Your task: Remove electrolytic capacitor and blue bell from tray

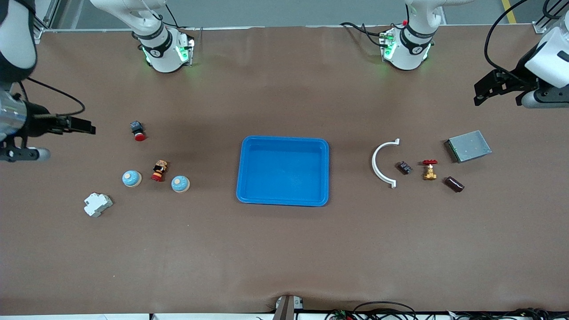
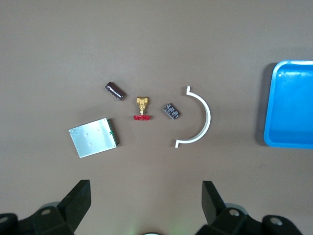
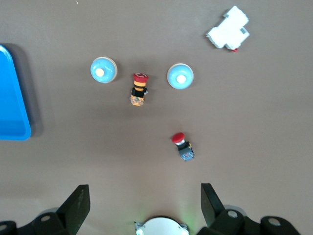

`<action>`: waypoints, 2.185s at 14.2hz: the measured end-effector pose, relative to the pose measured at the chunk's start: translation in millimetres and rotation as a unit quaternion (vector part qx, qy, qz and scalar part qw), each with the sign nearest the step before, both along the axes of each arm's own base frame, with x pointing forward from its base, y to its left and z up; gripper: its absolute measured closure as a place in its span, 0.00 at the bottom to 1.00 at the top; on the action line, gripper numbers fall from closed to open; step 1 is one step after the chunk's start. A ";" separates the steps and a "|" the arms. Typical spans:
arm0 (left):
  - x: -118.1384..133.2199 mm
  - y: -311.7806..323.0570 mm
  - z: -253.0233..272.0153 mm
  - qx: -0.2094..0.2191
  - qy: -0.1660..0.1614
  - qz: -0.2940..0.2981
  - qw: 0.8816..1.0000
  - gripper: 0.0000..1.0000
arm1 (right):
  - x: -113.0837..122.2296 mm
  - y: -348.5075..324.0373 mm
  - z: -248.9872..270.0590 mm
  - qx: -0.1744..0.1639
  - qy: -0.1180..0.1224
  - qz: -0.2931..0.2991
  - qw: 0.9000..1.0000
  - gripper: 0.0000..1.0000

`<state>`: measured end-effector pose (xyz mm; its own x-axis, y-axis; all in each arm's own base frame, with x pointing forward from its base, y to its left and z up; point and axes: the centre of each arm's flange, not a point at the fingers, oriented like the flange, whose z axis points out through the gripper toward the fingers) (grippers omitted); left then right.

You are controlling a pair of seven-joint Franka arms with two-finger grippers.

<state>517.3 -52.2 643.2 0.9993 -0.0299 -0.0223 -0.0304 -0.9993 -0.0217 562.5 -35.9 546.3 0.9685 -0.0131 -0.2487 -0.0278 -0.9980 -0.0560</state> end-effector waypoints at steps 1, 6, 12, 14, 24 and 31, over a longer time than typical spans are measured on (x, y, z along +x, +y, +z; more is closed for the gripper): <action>-0.6 0.5 -0.4 0.000 0.003 -0.002 1.000 0.00 | -7.3 -2.6 11.8 -0.004 -0.003 0.002 1.000 0.00; -0.7 1.1 -1.1 0.000 0.005 -0.004 1.000 0.00 | -42.7 -37.5 49.4 -0.006 -0.022 -0.026 0.999 0.00; 0.9 4.9 -5.1 0.000 0.004 -0.001 1.000 0.00 | -60.3 -32.6 91.9 -0.009 -0.075 -0.022 0.997 0.00; 1.7 6.2 -8.0 0.000 0.004 0.000 1.000 0.00 | -50.8 -15.1 97.9 -0.010 -0.087 -0.006 0.996 0.00; -0.9 7.1 -7.7 0.000 -0.002 0.001 1.000 0.00 | -34.4 -17.8 92.6 -0.012 -0.085 -0.008 0.996 0.00; 2.1 7.3 -6.6 -0.001 -0.016 0.001 1.000 0.00 | -34.7 -18.5 92.4 -0.012 -0.084 -0.009 0.996 0.00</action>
<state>519.4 -45.0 636.6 0.9996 -0.0271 0.0098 -0.0269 -0.9994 -0.0214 527.8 -54.5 638.7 0.9959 -0.0349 -0.0830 -0.0380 -0.9986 -0.0372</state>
